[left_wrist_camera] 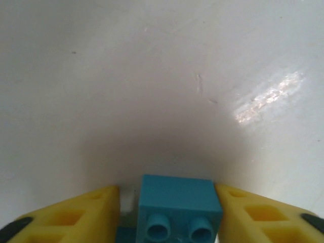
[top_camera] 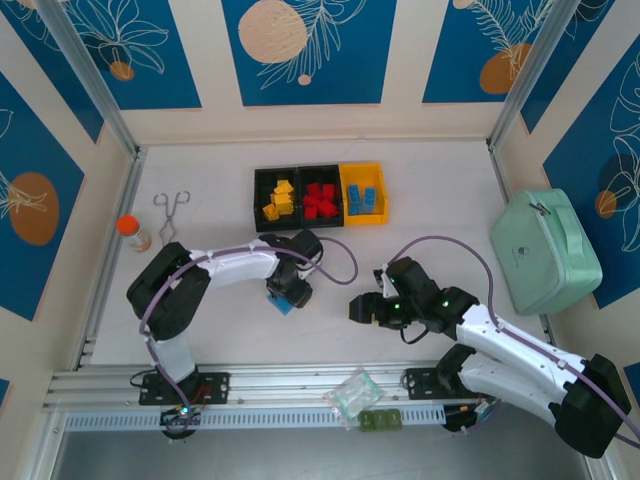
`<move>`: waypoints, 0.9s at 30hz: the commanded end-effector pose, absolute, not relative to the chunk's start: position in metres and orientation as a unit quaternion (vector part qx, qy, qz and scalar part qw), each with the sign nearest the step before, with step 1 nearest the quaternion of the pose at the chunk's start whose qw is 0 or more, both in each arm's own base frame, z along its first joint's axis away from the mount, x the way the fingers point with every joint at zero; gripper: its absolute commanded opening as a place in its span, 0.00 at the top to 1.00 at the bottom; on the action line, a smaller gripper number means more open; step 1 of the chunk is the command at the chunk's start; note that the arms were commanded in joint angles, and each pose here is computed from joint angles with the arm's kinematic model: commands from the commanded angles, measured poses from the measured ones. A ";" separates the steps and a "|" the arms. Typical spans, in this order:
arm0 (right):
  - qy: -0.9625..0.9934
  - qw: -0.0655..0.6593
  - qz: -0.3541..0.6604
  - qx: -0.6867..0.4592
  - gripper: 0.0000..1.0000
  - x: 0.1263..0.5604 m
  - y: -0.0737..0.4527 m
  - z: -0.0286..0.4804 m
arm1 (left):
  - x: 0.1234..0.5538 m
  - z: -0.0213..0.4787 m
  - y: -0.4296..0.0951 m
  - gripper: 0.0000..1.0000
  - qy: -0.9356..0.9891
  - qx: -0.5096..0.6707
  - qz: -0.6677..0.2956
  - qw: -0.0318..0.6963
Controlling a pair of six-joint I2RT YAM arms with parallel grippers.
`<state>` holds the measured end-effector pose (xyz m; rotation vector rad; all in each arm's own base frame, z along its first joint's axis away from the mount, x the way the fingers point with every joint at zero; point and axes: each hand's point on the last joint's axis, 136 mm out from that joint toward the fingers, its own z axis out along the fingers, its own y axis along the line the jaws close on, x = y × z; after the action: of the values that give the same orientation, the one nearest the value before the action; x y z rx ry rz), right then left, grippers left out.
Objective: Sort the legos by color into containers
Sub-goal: Pick up the lego from the middle-left of the table.
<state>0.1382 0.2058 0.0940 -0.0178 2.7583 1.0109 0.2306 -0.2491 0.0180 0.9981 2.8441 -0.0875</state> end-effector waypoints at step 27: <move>0.924 0.204 0.309 0.094 0.34 0.171 0.142 0.131 | 0.315 0.118 -0.354 0.69 0.933 0.293 -0.110 0.177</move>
<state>0.1686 0.1477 0.1186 0.2839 2.5967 0.8869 0.3153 -0.3428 0.1155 0.8334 2.6113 -0.2847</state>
